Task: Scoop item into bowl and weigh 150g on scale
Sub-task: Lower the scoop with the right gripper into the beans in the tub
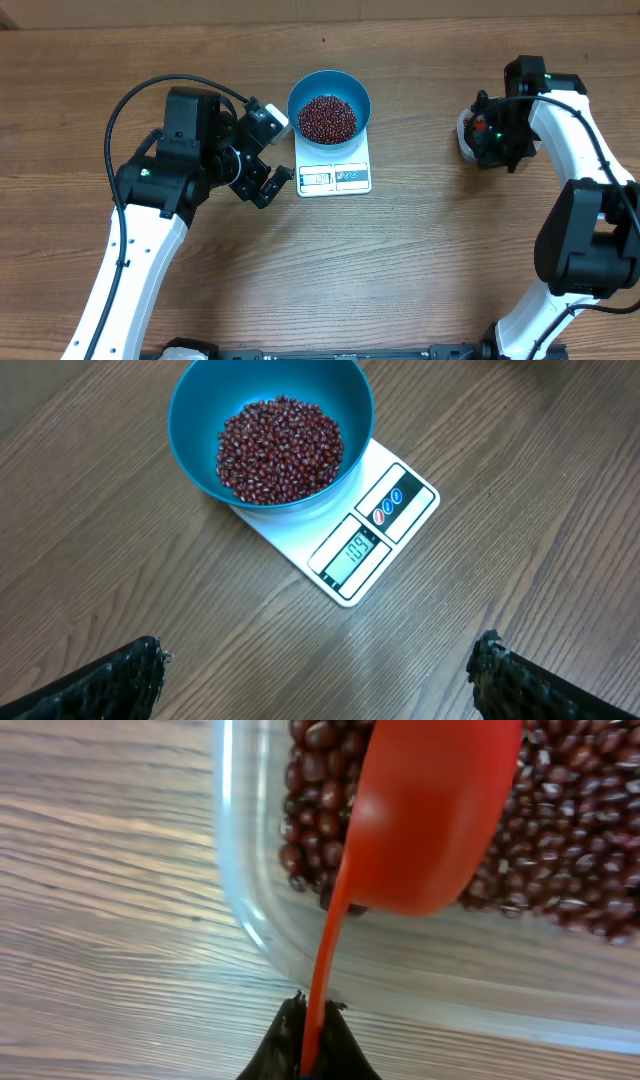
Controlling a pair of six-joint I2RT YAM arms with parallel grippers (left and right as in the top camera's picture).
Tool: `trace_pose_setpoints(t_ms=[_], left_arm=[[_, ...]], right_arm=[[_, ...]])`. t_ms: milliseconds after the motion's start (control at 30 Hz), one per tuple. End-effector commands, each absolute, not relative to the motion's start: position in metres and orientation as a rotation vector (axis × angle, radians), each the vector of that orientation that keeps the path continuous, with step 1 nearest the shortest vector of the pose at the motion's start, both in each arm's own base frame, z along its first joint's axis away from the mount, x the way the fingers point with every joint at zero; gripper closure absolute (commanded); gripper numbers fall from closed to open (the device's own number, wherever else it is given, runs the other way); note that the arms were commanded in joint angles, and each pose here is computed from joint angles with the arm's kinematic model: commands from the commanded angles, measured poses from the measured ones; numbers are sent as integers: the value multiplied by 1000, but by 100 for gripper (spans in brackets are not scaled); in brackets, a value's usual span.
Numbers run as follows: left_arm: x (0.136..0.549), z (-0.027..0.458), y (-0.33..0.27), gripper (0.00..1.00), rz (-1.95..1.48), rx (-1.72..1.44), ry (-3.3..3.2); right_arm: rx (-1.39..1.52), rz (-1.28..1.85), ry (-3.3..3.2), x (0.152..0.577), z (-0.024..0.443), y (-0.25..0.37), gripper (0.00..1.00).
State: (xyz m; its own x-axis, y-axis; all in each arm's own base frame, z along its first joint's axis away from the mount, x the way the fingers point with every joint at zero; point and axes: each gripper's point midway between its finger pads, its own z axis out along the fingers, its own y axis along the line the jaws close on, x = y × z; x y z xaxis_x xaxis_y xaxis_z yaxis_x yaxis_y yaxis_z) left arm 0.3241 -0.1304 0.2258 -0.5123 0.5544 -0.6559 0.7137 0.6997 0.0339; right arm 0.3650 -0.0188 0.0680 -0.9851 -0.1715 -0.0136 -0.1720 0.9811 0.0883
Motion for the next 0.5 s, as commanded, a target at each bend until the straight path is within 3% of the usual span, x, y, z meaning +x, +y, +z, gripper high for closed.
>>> trace_pose_setpoints(t_ms=[0, 467], left_arm=[[324, 237, -131, 0, -327, 946, 2227], [324, 237, -131, 0, -327, 946, 2227]], right_arm=[[-124, 330, 3128, 361, 69, 2, 96], [163, 749, 2973, 369, 86, -14, 96]])
